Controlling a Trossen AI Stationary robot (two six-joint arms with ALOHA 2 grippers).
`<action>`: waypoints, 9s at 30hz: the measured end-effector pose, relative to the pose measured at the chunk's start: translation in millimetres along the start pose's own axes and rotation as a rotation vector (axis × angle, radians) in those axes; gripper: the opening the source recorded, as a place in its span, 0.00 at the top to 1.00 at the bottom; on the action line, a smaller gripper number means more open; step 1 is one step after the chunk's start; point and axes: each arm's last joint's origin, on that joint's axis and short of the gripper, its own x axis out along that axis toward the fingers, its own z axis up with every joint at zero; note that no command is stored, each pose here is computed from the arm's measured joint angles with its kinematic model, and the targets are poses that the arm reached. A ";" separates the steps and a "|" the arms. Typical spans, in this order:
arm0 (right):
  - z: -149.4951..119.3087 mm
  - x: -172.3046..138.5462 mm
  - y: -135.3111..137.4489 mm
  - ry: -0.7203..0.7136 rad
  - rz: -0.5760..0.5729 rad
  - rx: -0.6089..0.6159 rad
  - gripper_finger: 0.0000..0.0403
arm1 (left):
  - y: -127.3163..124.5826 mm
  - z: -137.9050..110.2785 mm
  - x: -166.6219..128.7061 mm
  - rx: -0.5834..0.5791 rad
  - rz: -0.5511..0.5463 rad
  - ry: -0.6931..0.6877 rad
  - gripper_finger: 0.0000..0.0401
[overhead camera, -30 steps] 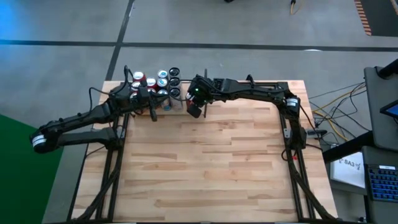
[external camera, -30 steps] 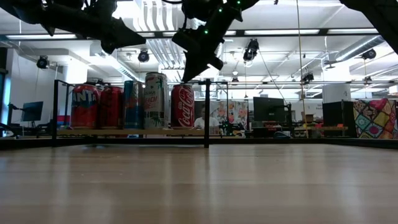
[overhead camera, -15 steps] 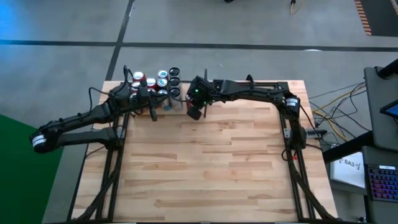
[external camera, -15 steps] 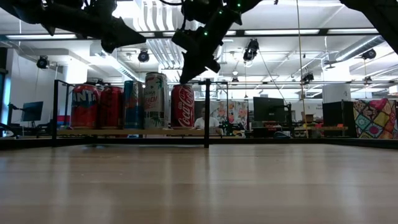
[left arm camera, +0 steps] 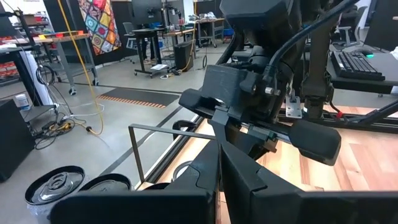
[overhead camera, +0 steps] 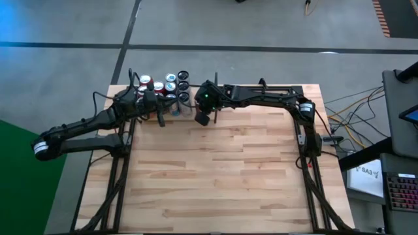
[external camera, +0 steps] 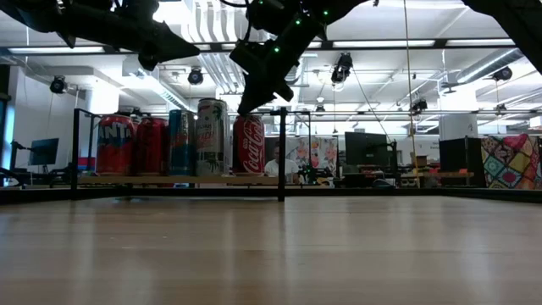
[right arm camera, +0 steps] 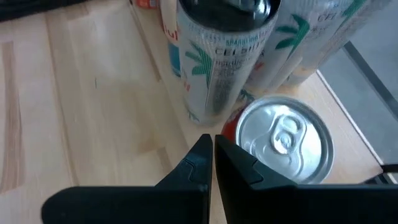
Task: Place canned beverage on shelf
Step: Adjust the red white soda can on the shelf, then return to Home Position
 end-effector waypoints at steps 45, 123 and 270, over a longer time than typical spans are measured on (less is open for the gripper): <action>7.3 -23.0 -40.0 -0.029 -0.097 -0.061 0.98 | -19.9 5.0 3.5 -0.105 -0.107 0.060 1.00; -1.9 -12.4 -8.7 -0.047 0.037 -0.141 0.98 | -20.4 7.1 6.2 -0.085 -0.109 0.061 1.00; -334.4 -174.5 3.5 -0.823 0.291 -0.082 0.98 | -63.7 -112.4 -80.4 -0.140 -0.095 -0.090 1.00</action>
